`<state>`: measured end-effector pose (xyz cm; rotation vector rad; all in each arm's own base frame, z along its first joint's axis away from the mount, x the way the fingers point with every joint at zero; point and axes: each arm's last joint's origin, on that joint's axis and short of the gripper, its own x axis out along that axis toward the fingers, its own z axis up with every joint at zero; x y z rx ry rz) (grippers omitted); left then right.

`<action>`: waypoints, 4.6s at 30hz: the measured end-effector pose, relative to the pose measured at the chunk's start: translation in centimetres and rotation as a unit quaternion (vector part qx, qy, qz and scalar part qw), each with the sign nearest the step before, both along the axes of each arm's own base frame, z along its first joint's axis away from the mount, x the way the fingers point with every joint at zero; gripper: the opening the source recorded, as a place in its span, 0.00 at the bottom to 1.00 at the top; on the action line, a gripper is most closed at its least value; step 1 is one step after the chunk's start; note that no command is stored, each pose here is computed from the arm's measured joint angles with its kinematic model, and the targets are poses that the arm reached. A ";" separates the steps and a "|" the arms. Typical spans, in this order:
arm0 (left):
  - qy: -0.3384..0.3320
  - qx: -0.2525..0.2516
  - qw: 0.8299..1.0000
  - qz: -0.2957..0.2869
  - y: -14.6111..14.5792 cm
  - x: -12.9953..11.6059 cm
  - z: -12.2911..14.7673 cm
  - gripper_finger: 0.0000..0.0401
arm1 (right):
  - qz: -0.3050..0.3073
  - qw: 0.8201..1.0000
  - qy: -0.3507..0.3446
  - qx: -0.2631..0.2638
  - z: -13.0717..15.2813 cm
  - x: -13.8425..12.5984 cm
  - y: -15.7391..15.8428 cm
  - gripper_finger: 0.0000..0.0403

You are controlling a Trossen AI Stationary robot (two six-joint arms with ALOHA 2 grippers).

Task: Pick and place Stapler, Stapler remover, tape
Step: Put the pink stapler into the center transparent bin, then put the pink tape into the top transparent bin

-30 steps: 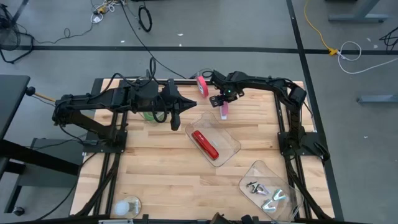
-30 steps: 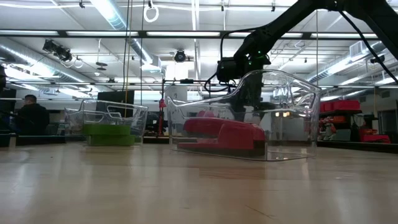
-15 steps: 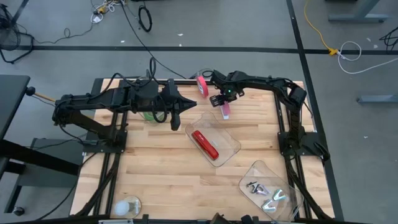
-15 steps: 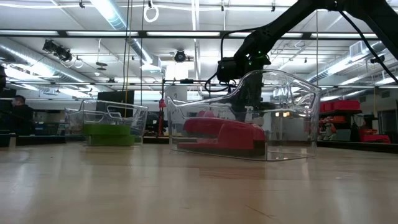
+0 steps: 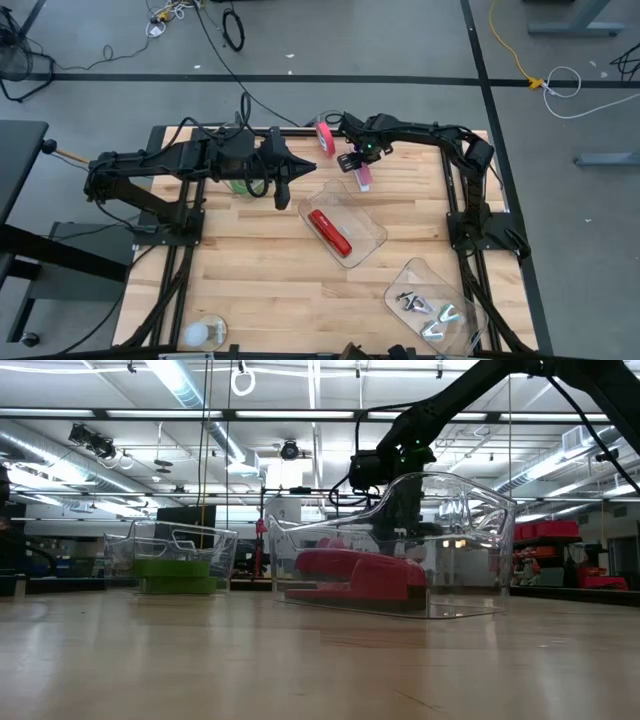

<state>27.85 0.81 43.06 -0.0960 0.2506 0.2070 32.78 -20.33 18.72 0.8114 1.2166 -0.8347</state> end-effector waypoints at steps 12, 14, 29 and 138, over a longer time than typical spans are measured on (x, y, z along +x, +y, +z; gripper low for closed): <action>0.021 -0.006 0.999 -0.024 -0.2 -0.1 -0.4 0.05 | 0.020 0.999 -0.027 -0.036 3.8 -1.2 0.6 0.40; 0.039 -0.006 0.999 -0.024 -0.1 -0.2 -0.7 0.05 | 0.025 0.998 -0.035 -0.043 4.7 -1.5 0.8 0.40; 0.073 -0.020 0.997 -0.032 0.6 -2.6 -0.4 0.01 | 0.085 0.978 -0.148 -0.119 13.8 -4.3 5.9 0.40; 0.047 -0.049 0.998 -0.015 4.2 -4.5 0.5 0.03 | 0.255 0.959 -0.101 -0.075 10.9 0.2 16.2 0.56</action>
